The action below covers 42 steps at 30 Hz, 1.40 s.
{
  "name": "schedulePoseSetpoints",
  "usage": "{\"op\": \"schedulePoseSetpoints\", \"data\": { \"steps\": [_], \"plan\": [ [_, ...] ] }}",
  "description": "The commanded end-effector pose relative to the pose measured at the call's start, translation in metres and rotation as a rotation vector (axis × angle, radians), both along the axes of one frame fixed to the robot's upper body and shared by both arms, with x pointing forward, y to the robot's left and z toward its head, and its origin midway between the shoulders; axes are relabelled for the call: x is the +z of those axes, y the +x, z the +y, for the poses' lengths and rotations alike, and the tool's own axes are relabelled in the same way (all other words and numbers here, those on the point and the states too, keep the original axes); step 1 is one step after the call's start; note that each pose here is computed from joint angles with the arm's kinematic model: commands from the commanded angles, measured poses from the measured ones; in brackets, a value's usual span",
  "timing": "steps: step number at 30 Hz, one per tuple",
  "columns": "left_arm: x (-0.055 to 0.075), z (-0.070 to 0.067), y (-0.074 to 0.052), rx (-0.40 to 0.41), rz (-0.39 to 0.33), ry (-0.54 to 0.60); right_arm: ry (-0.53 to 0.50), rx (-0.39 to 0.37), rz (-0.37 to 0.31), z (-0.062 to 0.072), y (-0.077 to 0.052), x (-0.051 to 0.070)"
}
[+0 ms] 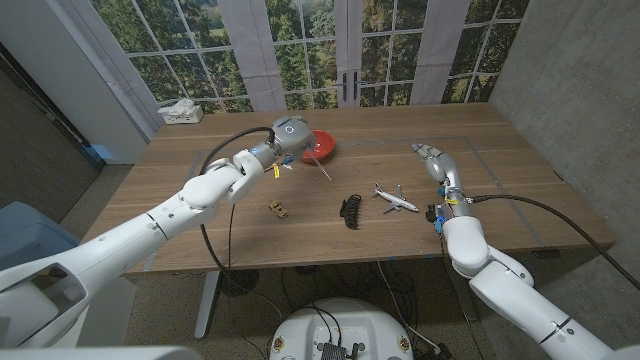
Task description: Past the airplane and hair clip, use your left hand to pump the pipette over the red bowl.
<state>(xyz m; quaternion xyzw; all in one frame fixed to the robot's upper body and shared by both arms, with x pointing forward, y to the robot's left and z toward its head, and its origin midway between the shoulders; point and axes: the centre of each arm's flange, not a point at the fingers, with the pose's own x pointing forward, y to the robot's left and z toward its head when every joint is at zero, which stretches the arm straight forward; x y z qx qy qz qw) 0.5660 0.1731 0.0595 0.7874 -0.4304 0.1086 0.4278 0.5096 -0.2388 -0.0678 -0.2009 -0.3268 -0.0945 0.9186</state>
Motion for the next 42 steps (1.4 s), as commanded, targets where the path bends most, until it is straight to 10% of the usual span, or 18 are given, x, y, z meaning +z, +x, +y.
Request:
{"op": "schedulePoseSetpoints", "data": {
  "steps": [1, 42],
  "plan": [
    [0.009, -0.004, -0.003, -0.02, -0.044, -0.001, -0.095, -0.014, 0.001, 0.014, -0.008, 0.011],
    [0.029, -0.022, -0.012, -0.047, -0.143, 0.039, -0.325, 0.054, 0.027, 0.05, -0.003, 0.034]
  ]
}}
